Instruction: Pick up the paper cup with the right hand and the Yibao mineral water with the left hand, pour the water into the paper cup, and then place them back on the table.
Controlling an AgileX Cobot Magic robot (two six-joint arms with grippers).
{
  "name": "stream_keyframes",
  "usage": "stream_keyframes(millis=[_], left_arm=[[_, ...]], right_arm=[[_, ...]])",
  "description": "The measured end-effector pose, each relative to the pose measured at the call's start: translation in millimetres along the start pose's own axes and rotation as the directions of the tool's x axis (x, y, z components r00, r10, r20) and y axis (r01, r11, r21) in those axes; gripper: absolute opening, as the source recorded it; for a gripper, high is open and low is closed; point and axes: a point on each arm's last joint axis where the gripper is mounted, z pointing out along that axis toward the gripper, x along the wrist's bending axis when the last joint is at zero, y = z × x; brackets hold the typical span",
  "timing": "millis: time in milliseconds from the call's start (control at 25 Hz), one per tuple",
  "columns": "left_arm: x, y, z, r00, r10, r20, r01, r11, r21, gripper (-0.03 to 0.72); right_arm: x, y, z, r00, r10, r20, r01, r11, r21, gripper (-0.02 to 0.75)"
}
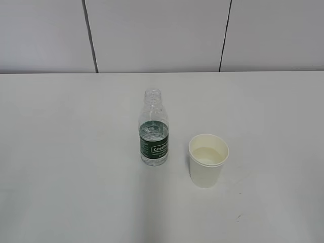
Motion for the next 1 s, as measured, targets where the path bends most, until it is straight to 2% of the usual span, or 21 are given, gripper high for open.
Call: stream_keyframes(millis=[1000], left_arm=[[-1.7, -0.1, 0.0, 1.0, -0.012, 0.018, 0.012, 1.0, 0.001, 0.458]], right_arm=[[0.0, 0.2, 0.0, 1.0, 0.0, 0.0, 0.0, 1.0, -0.002, 0.585]])
